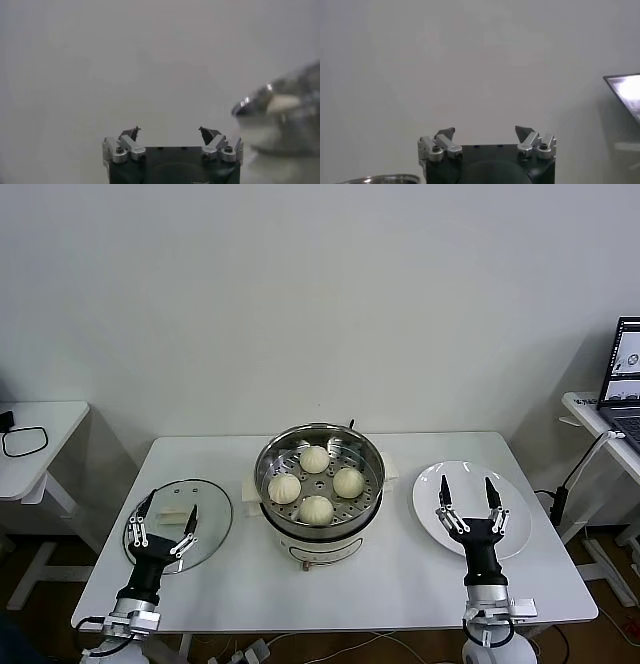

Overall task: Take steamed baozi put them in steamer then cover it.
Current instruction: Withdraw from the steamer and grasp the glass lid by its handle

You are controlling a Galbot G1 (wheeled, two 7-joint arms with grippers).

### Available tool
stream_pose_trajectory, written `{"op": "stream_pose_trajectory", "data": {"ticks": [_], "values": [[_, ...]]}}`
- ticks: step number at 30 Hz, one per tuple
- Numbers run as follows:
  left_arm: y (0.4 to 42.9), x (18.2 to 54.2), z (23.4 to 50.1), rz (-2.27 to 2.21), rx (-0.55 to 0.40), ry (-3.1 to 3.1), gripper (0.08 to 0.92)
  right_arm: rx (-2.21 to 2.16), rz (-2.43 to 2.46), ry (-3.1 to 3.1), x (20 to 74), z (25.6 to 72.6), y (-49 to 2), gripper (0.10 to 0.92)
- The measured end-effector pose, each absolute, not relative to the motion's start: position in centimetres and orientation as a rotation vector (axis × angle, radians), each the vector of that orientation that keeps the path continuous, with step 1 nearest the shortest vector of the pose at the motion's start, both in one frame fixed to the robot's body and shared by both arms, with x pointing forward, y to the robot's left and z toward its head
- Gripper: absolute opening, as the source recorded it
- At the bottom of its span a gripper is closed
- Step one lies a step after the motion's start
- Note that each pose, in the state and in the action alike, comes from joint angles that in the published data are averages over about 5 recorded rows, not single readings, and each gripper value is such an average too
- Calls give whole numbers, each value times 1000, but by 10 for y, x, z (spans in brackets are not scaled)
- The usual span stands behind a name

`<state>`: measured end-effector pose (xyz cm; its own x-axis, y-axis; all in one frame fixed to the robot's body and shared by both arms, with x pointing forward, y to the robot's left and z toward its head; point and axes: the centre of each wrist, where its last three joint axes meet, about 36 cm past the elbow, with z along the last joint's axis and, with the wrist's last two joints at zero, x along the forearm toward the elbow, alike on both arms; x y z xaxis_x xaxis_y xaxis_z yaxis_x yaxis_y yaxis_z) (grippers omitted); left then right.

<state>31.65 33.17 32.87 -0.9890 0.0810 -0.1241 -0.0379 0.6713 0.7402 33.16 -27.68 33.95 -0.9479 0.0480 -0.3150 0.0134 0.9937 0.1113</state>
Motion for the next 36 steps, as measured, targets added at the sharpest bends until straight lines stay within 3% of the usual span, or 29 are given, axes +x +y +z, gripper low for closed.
{"op": "stream_pose_trajectory", "data": {"ticks": [8,16,36], "values": [[375,314,289,1828,130,2461,823,70,159,2833,325,325,-271,823],[406,321,269,2110,211,2268,823,86,157,2850,319,315,-269,823],[421,370,258,2237,191,2157,823,98,127,2886,319,299,-273,823]]}}
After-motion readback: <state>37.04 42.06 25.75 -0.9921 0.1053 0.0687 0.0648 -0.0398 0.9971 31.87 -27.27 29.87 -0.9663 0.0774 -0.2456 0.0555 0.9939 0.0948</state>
